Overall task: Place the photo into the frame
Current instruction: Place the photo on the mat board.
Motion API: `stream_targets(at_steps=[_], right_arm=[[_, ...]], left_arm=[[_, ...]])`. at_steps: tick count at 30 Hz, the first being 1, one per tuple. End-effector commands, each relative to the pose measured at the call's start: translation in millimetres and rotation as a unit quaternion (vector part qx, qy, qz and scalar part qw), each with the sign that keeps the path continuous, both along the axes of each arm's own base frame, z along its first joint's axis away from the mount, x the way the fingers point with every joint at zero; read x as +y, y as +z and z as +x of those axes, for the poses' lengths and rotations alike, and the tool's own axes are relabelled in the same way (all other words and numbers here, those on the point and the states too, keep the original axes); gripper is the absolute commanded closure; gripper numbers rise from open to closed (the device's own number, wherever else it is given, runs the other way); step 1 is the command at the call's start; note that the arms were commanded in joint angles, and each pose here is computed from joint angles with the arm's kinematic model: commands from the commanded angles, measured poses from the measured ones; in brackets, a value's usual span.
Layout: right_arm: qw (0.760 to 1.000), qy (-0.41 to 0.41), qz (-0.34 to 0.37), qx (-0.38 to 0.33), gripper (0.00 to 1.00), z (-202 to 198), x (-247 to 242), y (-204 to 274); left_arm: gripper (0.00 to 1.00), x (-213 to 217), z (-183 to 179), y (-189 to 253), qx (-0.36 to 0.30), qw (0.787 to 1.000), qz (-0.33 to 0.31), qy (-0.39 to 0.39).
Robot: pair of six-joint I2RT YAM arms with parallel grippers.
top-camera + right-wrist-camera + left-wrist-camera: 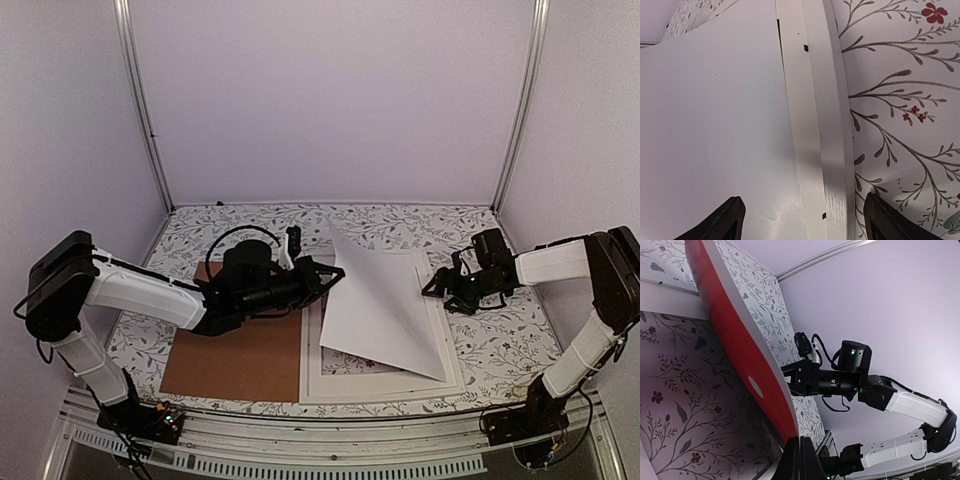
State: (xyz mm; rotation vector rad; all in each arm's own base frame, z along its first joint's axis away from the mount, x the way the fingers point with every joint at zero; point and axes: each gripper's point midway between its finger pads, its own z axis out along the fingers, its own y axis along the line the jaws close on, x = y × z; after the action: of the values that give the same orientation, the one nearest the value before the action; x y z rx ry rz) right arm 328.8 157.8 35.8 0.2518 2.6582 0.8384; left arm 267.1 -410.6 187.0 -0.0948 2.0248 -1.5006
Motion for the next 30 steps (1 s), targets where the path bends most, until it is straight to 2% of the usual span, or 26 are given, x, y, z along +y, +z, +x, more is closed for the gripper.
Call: stream_targets(at_steps=[1,6,13,20,30], right_arm=[[1.0,0.003,-0.001,-0.001,0.14,-0.9,-3.1,2.0],[1.0,0.004,-0.001,0.006,0.14,-3.8,-3.5,-3.5],[1.0,0.004,-0.002,0.004,0.14,-3.0,-4.1,-3.0],[1.0,0.005,-0.002,0.007,0.14,-3.6,-3.9,-6.0],[1.0,0.006,-0.004,0.006,0.14,-1.5,-4.0,-5.2]], left_arm=[[1.0,-7.7,-4.3,0.6,-0.006,1.0,-0.001,-0.011],[1.0,-10.1,-4.7,7.9,-0.033,0.999,0.027,-0.019],[0.97,-12.4,-4.9,-0.8,-0.055,0.99,0.122,-0.045],[0.89,-4.2,-13.4,-25.9,-0.033,0.983,0.171,-0.063],[0.78,8.1,-20.8,-65.5,0.02,0.98,0.187,-0.068]])
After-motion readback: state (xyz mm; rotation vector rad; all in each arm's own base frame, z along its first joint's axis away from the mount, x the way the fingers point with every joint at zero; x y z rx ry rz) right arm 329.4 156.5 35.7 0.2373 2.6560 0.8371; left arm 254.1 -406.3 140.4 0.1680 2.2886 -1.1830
